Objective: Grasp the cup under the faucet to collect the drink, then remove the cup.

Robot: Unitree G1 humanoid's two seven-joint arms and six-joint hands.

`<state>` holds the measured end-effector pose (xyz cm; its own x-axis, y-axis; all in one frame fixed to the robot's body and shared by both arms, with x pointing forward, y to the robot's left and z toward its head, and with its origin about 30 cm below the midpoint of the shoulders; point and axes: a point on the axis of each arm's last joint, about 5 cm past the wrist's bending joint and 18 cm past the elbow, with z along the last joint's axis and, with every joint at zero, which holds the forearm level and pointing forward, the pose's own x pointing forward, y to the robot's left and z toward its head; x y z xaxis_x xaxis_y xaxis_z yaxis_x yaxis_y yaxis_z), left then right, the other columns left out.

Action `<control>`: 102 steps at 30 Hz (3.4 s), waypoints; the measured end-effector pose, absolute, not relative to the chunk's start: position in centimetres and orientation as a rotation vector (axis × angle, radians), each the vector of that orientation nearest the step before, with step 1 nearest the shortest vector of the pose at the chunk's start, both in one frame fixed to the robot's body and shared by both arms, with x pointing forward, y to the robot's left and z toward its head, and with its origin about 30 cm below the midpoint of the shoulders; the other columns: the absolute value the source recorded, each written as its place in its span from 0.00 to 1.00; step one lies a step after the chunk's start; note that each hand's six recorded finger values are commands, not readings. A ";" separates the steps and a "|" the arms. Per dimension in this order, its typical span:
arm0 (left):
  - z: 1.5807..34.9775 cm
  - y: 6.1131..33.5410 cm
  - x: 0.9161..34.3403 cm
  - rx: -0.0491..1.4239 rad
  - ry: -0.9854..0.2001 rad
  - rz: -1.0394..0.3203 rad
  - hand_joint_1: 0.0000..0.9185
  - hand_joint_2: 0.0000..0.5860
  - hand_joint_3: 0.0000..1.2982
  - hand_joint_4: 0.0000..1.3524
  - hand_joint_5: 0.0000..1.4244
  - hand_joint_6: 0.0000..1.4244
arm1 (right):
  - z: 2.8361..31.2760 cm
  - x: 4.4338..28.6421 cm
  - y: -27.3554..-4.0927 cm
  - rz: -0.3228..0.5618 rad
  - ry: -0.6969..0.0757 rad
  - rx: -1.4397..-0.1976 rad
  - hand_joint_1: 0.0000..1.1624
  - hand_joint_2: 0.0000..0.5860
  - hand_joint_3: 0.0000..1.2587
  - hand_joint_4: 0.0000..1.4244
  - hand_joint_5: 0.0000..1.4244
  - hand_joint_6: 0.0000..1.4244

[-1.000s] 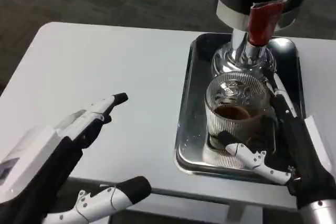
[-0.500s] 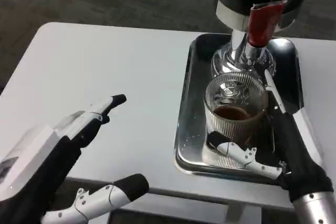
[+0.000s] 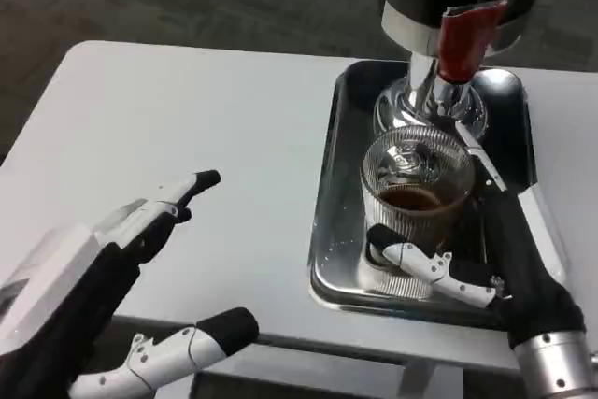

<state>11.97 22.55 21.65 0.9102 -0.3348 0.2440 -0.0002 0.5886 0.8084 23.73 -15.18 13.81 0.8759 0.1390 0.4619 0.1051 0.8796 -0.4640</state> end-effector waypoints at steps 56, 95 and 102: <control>21.4 22.4 11.9 0.932 -0.381 -0.206 0.00 0.07 0.07 0.05 0.10 0.02 | 14.2 23.1 -15.8 -0.136 -0.554 -0.477 0.71 0.26 0.51 0.47 0.57 0.54; 21.5 22.0 11.9 0.924 -0.393 -0.218 0.00 0.07 0.07 0.05 0.10 0.02 | 14.3 20.8 -16.6 -0.106 -0.539 -0.479 0.70 0.27 0.51 0.47 0.60 0.58; 21.5 22.0 11.9 0.923 -0.392 -0.221 0.00 0.07 0.07 0.05 0.10 0.02 | 14.8 20.4 -16.5 -0.112 -0.562 -0.471 0.69 0.28 0.51 0.47 0.60 0.58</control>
